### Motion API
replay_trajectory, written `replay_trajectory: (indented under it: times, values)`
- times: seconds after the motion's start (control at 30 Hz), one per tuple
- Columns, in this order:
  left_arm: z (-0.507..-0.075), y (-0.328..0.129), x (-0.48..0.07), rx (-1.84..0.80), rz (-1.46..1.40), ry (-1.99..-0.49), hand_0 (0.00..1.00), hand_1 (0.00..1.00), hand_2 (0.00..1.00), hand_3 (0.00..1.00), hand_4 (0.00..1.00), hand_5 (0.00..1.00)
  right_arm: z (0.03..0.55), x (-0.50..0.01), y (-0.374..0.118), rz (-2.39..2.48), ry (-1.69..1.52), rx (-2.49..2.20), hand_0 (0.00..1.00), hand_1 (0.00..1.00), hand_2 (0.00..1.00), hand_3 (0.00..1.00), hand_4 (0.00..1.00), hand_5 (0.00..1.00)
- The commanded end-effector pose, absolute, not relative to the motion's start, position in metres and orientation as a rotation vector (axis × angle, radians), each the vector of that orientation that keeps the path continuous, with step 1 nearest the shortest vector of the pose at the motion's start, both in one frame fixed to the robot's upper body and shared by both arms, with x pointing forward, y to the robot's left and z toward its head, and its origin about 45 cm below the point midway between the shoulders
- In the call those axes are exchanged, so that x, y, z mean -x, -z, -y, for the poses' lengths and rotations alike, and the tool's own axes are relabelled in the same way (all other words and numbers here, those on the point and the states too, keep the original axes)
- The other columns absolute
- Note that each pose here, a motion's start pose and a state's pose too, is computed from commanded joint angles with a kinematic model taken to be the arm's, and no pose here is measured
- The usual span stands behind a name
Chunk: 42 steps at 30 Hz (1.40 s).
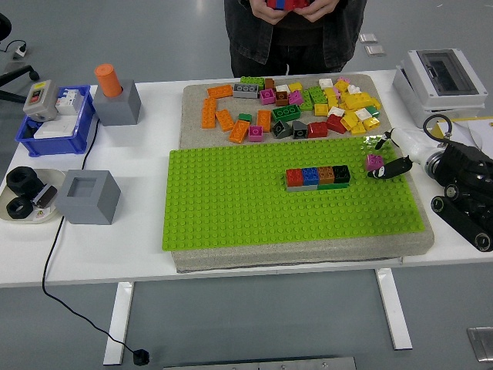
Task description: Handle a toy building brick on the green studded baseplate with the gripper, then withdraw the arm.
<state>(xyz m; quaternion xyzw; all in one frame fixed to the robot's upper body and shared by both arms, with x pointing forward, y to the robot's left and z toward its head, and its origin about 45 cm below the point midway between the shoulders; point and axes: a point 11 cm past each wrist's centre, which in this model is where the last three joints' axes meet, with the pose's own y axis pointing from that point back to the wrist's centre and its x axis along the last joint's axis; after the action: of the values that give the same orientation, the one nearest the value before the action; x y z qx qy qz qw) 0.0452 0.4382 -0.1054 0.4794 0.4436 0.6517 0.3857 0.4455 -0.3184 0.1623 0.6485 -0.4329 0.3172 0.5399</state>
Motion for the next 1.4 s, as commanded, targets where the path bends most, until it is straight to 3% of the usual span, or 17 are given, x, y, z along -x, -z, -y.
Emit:
replay_trajectory:
  times: [0.4, 0.43, 0.6, 0.63, 0.8, 0.83, 1.4]
  values:
    - [-0.44, 0.105, -0.046, -1.223, -1.122, -1.662, 0.646, 0.648, 0.641, 0.674, 0.631, 0.272, 0.318, -0.442, -0.155, 1.03, -0.728, -1.55, 0.929, 0.95, 0.935, 0.634, 0.845, 0.378]
    - [-0.44, 0.105, -0.046, -1.223, -1.122, -1.662, 0.647, 0.647, 0.642, 0.674, 0.63, 0.274, 0.319, -0.442, -0.155, 1.031, -0.727, -1.55, 0.93, 0.949, 0.931, 0.631, 0.784, 0.369]
    - [-0.441, 0.104, -0.047, -1.223, -1.116, -1.665, 0.647, 0.647, 0.642, 0.674, 0.63, 0.274, 0.318, -0.442, -0.154, 1.035, -0.726, -1.555, 0.93, 0.949, 0.931, 0.631, 0.784, 0.369]
    - [-0.441, 0.104, -0.047, -1.223, -1.115, -1.665, 0.646, 0.647, 0.641, 0.674, 0.631, 0.274, 0.318, -0.442, -0.154, 1.036, -0.725, -1.557, 0.93, 0.943, 0.924, 0.631, 0.595, 0.265]
    - [-0.44, 0.104, -0.048, -1.222, -1.109, -1.662, 0.646, 0.647, 0.641, 0.674, 0.631, 0.274, 0.316, -0.441, -0.152, 1.037, -0.719, -1.565, 0.93, 0.943, 0.924, 0.631, 0.595, 0.265]
    - [-0.44, 0.104, -0.049, -1.222, -1.109, -1.661, 0.646, 0.647, 0.641, 0.671, 0.632, 0.274, 0.316, -0.441, -0.152, 1.037, -0.718, -1.566, 0.925, 0.939, 0.915, 0.626, 0.534, 0.256]
    - [-0.438, 0.105, -0.049, -1.219, -1.104, -1.657, 0.646, 0.647, 0.641, 0.669, 0.628, 0.273, 0.313, -0.442, -0.157, 1.037, -0.741, -1.567, 0.925, 0.935, 0.912, 0.618, 0.529, 0.252]
